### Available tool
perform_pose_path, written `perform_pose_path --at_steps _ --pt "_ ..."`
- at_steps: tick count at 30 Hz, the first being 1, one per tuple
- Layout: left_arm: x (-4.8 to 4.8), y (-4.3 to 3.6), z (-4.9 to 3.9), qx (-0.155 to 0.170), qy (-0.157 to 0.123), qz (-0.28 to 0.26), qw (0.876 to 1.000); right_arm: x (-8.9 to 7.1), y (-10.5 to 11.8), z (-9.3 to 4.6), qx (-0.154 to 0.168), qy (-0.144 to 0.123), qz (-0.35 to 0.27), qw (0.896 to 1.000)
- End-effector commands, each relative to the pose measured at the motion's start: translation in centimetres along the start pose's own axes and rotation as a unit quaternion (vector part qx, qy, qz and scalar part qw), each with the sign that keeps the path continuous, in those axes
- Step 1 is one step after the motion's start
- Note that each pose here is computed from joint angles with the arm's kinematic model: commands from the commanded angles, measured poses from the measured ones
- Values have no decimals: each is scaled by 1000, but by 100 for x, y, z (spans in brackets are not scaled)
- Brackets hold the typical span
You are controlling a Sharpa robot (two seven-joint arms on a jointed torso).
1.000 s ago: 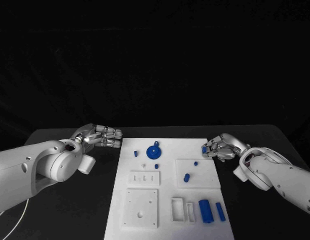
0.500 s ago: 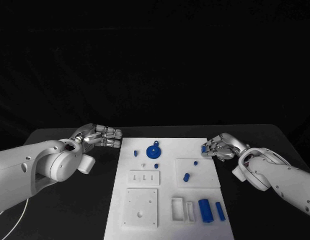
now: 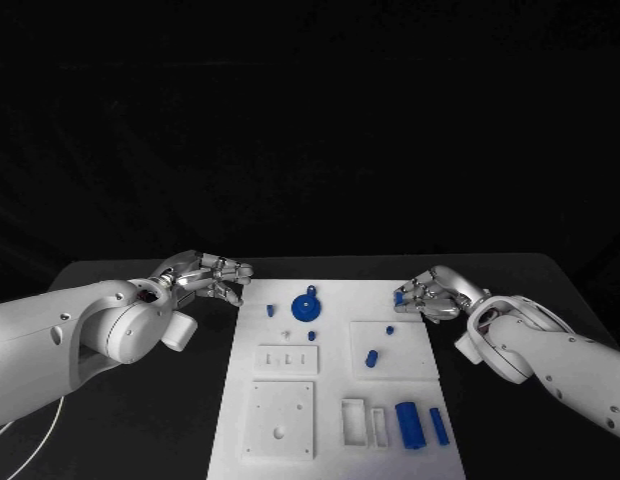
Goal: Assemble the parts on the task board
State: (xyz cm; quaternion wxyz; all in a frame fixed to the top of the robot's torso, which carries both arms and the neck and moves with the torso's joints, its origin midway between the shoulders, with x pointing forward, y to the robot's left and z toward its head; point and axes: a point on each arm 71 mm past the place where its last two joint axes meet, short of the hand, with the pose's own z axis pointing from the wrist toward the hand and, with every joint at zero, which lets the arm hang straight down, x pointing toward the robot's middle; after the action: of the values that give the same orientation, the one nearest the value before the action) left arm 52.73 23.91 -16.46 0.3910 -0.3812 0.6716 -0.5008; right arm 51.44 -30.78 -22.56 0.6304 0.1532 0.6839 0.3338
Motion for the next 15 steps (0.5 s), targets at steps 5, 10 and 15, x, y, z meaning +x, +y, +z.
perform_pose_path --at_steps 5,10,15 --pt "107 -133 70 -46 32 39 998 -64 422 171 -15 8 -30 999" --pt "195 -199 171 -68 35 67 995 -45 763 298 -37 15 -40 998" --pt "293 -214 249 -88 40 78 992 51 1041 409 -58 29 -45 997"
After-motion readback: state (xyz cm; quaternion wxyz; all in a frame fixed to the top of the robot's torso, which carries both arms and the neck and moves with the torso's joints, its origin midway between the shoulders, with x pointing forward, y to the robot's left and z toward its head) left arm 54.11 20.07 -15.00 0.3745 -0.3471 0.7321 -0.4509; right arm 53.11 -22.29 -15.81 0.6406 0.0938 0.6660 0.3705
